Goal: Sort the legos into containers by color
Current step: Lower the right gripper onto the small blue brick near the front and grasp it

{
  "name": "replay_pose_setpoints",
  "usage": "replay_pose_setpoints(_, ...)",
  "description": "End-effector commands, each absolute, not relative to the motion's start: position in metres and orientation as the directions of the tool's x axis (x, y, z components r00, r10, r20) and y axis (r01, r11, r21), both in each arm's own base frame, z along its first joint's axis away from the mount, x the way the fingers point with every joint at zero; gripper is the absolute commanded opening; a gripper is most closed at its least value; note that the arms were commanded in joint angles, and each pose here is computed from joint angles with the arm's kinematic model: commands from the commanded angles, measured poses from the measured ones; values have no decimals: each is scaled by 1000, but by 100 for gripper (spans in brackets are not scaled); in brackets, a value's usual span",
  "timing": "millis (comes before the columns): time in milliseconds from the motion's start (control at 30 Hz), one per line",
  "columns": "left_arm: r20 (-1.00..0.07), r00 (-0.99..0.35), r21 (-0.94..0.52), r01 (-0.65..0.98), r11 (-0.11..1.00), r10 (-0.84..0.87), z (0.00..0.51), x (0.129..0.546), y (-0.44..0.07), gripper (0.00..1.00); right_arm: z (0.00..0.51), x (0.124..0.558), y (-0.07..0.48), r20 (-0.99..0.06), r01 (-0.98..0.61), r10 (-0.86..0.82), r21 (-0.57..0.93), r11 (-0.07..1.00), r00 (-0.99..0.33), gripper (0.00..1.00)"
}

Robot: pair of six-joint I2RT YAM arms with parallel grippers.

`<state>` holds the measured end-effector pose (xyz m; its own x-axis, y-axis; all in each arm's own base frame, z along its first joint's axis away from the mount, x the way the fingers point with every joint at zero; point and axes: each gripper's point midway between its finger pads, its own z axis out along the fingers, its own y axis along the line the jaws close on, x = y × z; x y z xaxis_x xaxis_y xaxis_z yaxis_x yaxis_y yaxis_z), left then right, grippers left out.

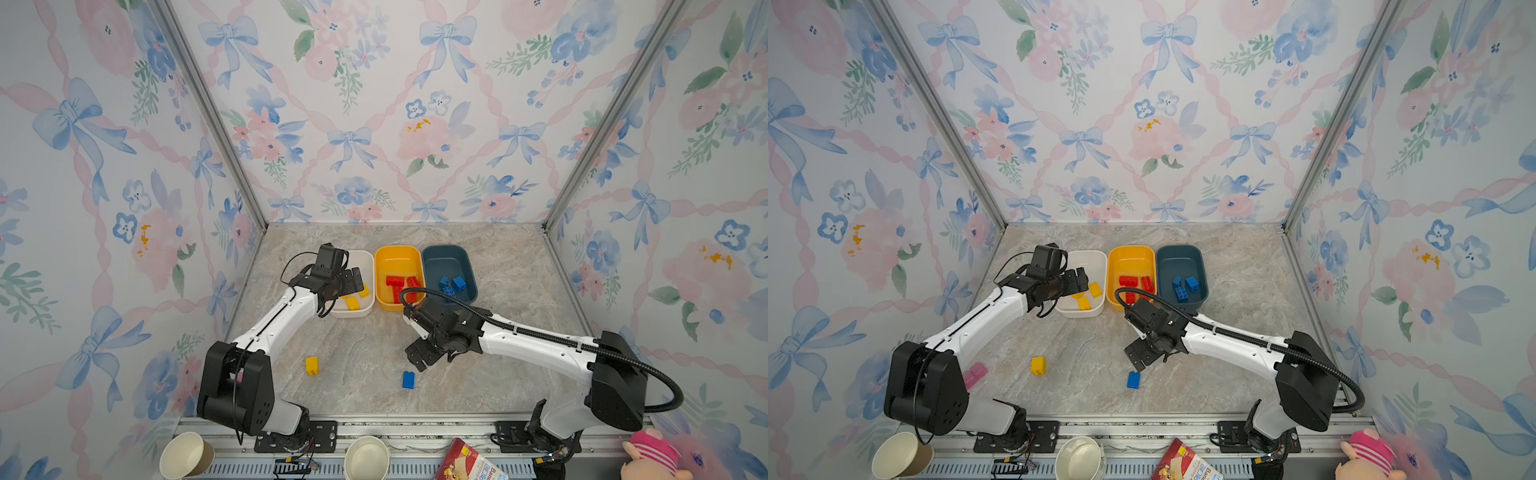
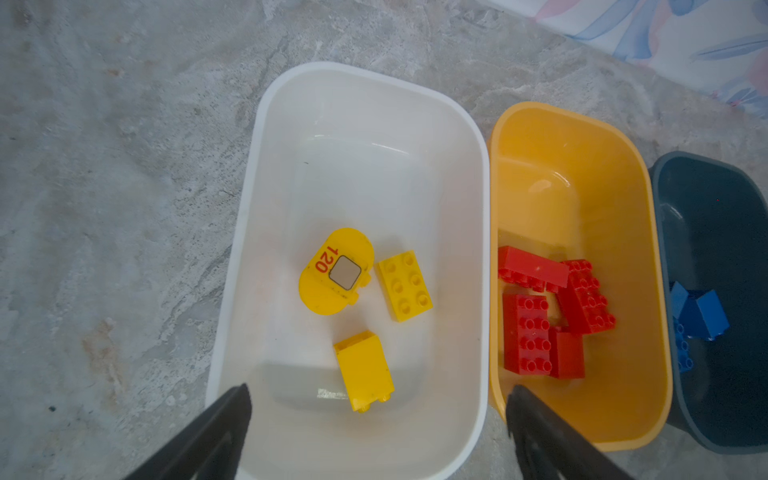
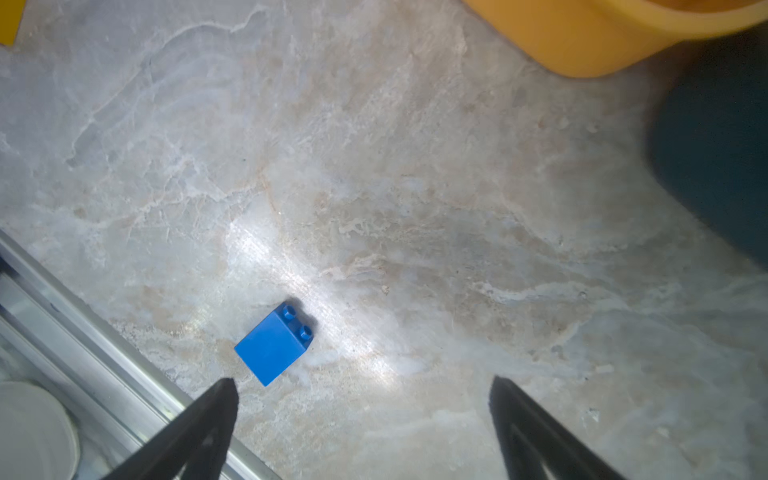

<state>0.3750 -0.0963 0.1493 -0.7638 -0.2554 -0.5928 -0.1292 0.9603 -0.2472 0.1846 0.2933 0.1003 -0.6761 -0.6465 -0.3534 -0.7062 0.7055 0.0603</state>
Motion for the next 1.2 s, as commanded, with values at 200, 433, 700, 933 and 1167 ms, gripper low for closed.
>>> replay_pose_setpoints(200, -581, -747, -340, -137, 931, -322, 150, 360, -94, 98, 88, 143, 303, -254, -897, -863, 54, 439, -437, 99)
replay_pose_setpoints(433, -571, -731, -399, -150, 905, -373, 154, 358, -87, 98, 68, 129, 312, -160, -944, -930, 48, 327, -331, 95)
replay_pose_setpoints(700, -568, -716, -436, -157, 886, -406, 161, 359, -80, 98, 42, 131, 325, -82, -954, -951, 3, 299, -298, 73)
replay_pose_setpoints(933, -566, -709, -449, -164, 878, -422, 163, 358, -75, 98, 32, 136, 328, -70, -954, -952, -21, 300, -298, 64)
replay_pose_setpoints(1167, -559, -706, -460, -172, 871, -435, 163, 358, -73, 98, 30, 135, 328, -56, -958, -958, -28, 285, -283, 61)
